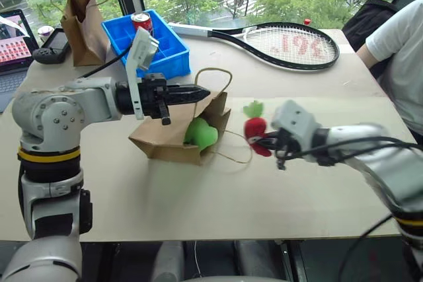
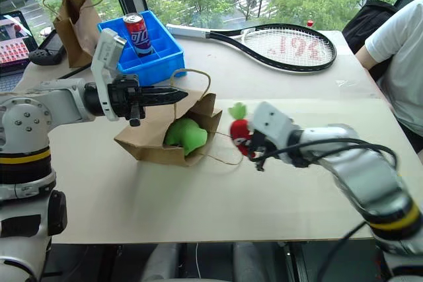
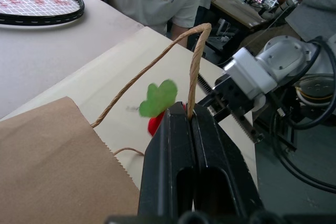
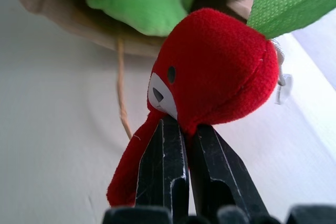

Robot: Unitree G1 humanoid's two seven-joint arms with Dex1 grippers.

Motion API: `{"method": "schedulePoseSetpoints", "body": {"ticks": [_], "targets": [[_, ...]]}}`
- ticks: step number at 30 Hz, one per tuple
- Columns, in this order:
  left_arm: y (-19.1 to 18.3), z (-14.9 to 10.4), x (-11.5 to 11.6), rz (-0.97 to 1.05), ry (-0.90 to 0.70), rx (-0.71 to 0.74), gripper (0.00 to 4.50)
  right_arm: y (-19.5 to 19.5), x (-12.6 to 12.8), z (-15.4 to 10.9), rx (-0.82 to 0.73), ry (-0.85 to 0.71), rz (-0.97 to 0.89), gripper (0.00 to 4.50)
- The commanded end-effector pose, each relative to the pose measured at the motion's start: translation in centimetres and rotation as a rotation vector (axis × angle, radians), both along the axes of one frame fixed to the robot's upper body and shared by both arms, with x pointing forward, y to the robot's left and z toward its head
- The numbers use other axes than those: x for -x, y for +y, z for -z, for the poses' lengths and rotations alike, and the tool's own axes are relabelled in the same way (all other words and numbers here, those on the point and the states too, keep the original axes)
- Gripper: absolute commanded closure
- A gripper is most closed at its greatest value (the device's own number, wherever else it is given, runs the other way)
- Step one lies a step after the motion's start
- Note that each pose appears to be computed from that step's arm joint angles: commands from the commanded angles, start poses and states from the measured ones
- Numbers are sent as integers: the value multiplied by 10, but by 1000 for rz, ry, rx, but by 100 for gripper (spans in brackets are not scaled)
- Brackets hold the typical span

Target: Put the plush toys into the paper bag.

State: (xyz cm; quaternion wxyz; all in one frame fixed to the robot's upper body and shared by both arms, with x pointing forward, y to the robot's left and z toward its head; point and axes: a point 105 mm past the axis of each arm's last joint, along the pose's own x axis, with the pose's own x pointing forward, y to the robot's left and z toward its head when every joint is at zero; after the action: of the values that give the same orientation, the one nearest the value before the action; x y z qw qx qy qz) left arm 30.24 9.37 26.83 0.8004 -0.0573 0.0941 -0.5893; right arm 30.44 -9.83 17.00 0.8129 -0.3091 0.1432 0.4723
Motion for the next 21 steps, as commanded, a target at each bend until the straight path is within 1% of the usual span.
{"method": "schedulePoseSetpoints", "body": {"ticks": [1,3,5,6,11,12,15,19,21], "targets": [[-9,-11,9,44,-41,24,450,32,-16,-10,-69,-3,-88,447],[-12,-10,11,51,-39,29,450,48,-18,-17,-157,46,-115,447],[-14,-10,12,57,-37,32,450,53,-19,-17,-152,69,-133,447],[-15,-9,12,60,-36,34,450,57,-19,-16,-175,106,-138,447],[-18,-8,13,69,-29,40,450,78,-19,-6,-254,246,-153,447],[-19,-7,14,72,-28,41,450,85,-18,-5,-323,304,-149,447],[-20,-6,14,75,-26,44,450,99,-13,1,-430,430,-157,447],[-21,-5,15,78,-20,47,450,108,-14,7,-486,474,-129,447],[-22,-5,15,78,-19,47,450,110,-16,10,-492,469,-107,373]]}}
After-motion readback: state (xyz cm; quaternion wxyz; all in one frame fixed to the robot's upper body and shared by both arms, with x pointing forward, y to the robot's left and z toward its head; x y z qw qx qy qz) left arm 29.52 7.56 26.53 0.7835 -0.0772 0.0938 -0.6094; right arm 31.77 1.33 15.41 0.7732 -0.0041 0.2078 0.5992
